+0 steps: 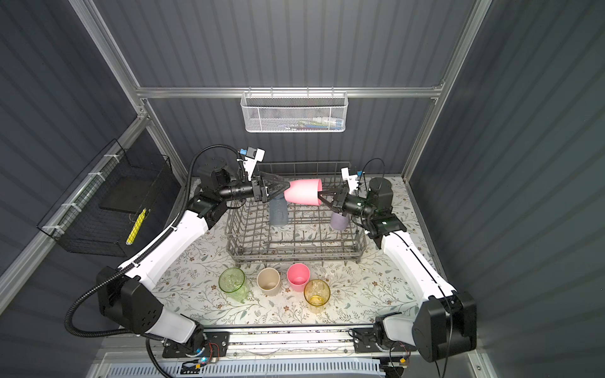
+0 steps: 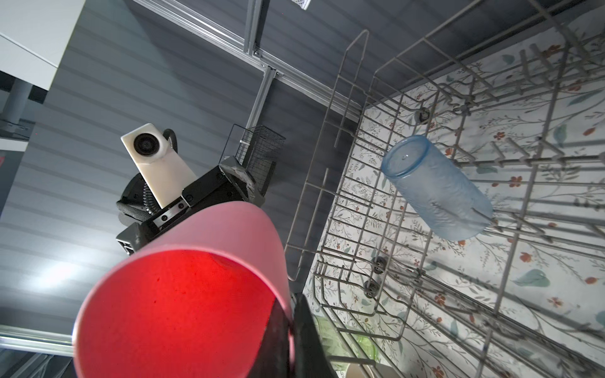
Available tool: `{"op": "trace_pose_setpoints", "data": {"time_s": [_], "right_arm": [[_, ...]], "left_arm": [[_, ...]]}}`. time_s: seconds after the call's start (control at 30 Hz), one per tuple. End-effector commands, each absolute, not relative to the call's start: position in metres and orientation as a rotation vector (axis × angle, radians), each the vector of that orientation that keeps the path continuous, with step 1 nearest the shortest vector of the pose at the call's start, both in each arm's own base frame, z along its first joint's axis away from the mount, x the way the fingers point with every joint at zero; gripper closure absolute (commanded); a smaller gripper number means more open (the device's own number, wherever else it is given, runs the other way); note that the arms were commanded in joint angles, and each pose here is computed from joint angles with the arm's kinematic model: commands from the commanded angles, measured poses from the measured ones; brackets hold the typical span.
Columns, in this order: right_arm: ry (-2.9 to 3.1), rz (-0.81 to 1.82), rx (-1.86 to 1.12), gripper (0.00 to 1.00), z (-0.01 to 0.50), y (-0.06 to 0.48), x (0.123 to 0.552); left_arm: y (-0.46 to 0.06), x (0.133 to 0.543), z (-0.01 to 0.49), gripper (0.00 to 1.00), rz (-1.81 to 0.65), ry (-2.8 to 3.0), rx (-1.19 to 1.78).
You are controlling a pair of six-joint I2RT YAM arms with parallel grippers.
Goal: Load cups into a dish rack
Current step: Place the cup upside down at the dish rack.
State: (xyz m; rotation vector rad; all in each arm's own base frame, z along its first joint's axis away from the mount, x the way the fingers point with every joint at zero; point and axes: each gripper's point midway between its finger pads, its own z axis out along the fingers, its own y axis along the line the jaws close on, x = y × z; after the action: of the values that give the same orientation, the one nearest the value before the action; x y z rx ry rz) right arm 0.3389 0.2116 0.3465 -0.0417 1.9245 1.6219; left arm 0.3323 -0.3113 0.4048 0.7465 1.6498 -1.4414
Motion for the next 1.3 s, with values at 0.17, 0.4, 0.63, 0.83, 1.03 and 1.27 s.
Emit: {"op": "trace_pose_setpoints", "data": {"time_s": [0.17,0.4,0.63,0.83,1.03,1.27], "right_arm": [[1.870,1.680,-0.111,1.00,0.360,0.217,0.338],[1.869,1.713,-0.115,1.00,0.357,0.221,0.341],[1.867,1.736,-0.125,1.00,0.356,0.225,0.341],[1.870,1.745,-0.127,1.00,0.354,0.227,0.342],[1.873,1.760,-0.132,1.00,0.351,0.229,0.342],[1.872,1.770,-0.132,1.00,0.349,0.231,0.342]], "left_arm": [[-0.324,0.322,0.389,0.04,-1.524,1.662,0.832],[-0.335,0.315,0.389,0.04,-1.549,1.653,0.873],[-0.341,0.309,0.390,0.09,-1.568,1.639,0.906],[-0.342,0.307,0.390,0.13,-1.573,1.630,0.916],[-0.341,0.306,0.392,0.12,-1.558,1.618,0.911],[-0.343,0.306,0.390,0.20,-1.580,1.613,0.916]]}}
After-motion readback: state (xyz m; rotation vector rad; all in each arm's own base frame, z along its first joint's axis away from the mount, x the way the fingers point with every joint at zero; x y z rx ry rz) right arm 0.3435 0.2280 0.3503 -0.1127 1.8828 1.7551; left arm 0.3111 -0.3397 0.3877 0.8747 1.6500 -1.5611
